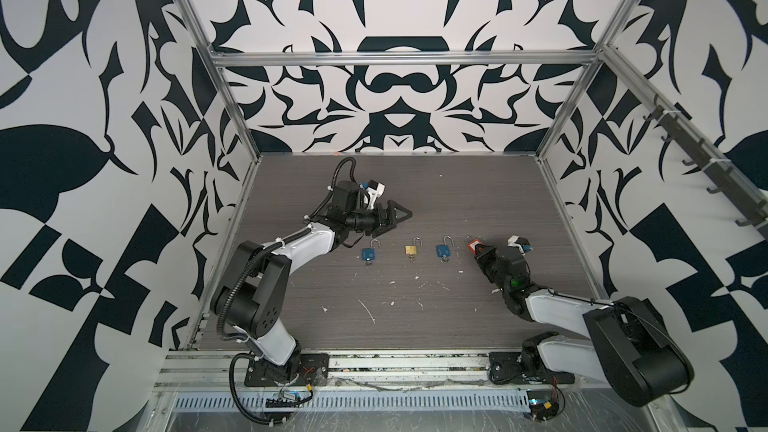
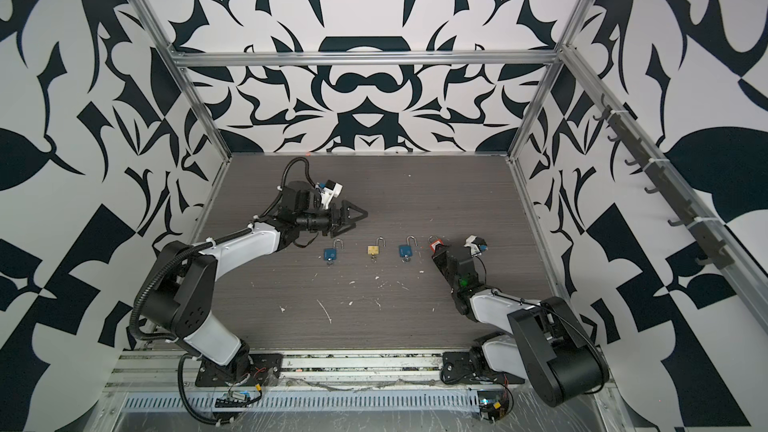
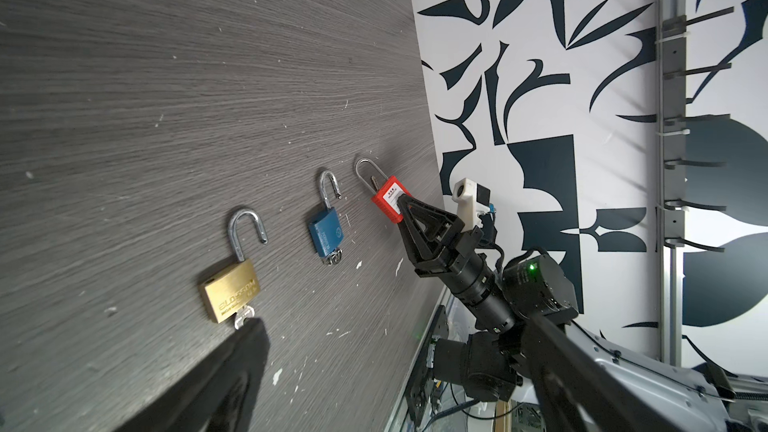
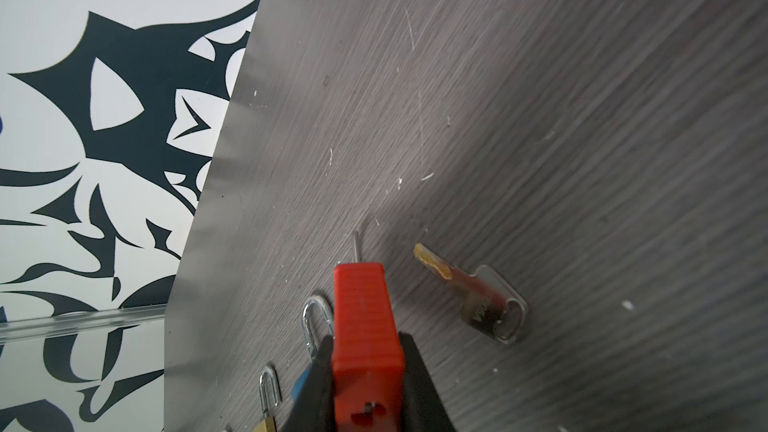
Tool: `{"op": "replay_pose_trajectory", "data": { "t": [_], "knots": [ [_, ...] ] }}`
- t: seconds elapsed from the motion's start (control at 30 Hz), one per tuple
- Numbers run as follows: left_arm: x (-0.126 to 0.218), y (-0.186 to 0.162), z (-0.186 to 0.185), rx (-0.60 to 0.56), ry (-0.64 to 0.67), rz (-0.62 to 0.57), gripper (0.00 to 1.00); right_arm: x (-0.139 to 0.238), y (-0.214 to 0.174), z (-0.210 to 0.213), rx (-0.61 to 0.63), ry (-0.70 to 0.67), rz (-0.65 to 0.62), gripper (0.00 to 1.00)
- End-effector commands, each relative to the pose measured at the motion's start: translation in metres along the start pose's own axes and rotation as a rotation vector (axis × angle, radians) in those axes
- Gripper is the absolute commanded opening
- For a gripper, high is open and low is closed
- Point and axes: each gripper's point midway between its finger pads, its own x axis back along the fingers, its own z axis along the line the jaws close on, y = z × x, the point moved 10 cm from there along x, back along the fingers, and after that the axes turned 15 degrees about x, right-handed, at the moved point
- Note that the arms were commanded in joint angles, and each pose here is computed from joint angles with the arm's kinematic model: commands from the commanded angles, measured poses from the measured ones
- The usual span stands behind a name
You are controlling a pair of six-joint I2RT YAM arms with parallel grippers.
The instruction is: Lock with the key
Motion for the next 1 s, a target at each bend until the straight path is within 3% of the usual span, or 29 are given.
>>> {"op": "replay_pose_trajectory", "data": {
  "t": [0.0,0.53,0.67,0.97],
  "knots": [
    [0.0,0.0,-0.006,-0.028,-0.03,0.015,0.99,0.002,0.001,0.001,-0.005,0.022,-0.032,0.16],
    [-0.001,-0.001,-0.004,-0.032,-0.039,0.028,0.99,-0.006,-0.009,-0.002,-0.041,0.002,0.048,0.39],
    [0.0,-0.002,-0.005,-0.039,-0.038,0.029,0.99,-0.002,-0.008,-0.002,-0.038,-0.013,0.053,0.48],
    [0.011,-0.01,-0.009,-0.085,-0.012,-0.009,0.99,0.033,0.012,0.011,0.134,-0.105,0.047,0.52]
  ]
}}
